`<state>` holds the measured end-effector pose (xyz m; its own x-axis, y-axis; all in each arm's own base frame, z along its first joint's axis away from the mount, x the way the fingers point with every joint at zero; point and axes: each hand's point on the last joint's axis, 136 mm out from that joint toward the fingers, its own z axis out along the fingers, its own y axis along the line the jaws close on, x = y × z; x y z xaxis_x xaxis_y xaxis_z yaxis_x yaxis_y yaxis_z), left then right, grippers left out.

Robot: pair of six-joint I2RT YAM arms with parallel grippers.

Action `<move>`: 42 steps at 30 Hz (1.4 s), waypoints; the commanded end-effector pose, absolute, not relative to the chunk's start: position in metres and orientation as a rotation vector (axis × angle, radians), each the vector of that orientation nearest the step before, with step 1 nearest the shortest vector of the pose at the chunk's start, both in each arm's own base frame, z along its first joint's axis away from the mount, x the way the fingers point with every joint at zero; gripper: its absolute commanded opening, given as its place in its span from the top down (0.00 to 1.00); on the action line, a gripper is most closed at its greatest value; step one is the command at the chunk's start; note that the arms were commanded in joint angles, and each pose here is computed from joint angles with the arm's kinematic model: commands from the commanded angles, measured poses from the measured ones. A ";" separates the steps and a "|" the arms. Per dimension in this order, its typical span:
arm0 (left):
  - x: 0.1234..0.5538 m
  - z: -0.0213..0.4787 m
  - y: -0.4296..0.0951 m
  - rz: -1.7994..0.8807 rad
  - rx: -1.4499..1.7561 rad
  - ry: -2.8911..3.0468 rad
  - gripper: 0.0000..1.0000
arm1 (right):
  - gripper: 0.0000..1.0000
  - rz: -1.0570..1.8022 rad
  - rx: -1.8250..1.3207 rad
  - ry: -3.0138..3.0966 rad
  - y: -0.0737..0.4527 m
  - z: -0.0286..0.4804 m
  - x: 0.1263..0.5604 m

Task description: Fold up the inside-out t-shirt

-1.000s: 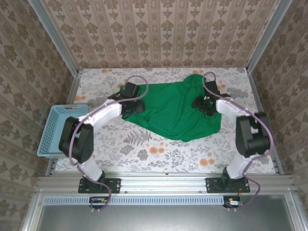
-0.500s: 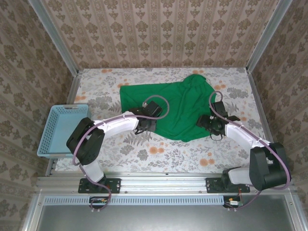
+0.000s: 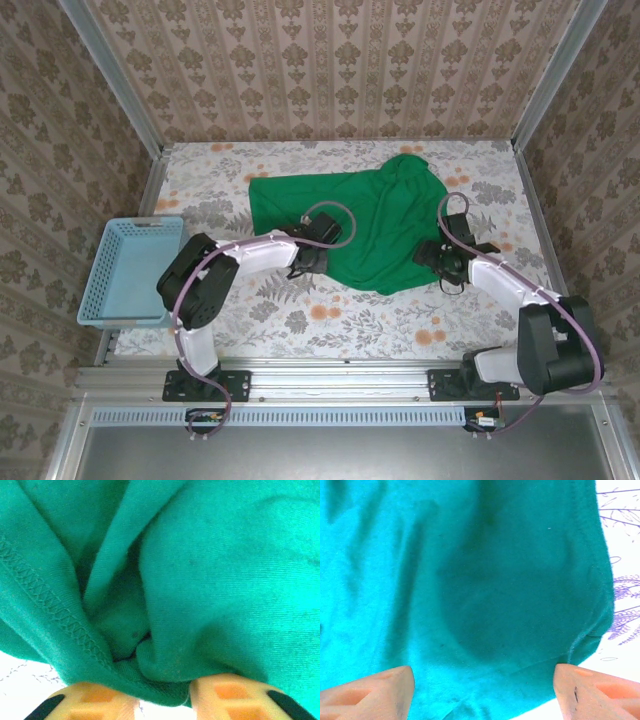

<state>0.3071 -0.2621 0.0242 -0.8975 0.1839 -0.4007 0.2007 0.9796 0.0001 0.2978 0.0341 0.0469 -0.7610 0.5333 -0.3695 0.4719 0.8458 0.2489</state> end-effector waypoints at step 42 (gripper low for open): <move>0.366 0.179 -0.164 -0.498 -0.010 2.416 1.00 | 1.00 -0.068 0.588 2.426 -0.011 0.170 0.329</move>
<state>0.3327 -0.1631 0.1771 -0.7733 -0.1455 -0.6171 0.1138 0.9257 -0.3608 0.3167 -0.0131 0.1691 -0.6574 0.4403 -0.6115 0.4637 0.8761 0.1322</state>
